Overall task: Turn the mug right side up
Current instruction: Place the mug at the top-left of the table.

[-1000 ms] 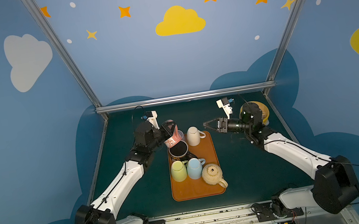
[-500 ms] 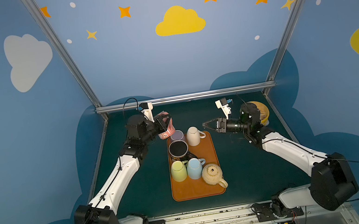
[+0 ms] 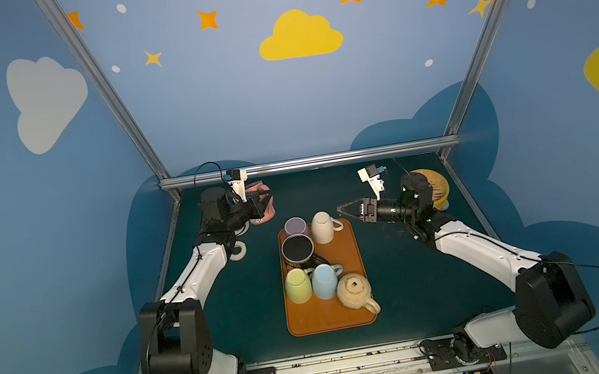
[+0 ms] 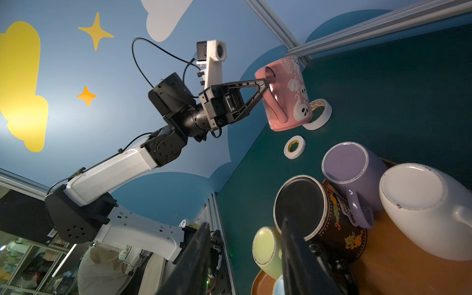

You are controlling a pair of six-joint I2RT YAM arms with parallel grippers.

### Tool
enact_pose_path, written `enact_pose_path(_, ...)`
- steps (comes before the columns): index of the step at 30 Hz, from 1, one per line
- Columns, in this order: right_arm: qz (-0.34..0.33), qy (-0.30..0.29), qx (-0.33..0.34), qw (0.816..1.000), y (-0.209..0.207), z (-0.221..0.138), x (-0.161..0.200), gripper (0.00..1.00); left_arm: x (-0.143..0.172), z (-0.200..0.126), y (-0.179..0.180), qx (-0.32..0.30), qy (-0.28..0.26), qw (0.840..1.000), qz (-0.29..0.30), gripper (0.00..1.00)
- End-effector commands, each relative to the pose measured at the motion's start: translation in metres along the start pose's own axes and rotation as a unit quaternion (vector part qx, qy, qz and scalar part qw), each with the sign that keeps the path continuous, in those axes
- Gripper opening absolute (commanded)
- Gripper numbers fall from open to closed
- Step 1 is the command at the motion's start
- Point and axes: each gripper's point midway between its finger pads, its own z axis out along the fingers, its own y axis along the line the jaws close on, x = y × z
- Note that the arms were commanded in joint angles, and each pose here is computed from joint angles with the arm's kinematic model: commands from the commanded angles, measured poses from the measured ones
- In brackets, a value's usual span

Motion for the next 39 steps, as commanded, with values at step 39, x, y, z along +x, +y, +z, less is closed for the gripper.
enact_pose_path(39,0.007,0.054,-0.004,0.998,-0.028,0.023,0.005,0.38,0.047,0.078,0.108,0.105,0.053,0.964,0.238,0.03)
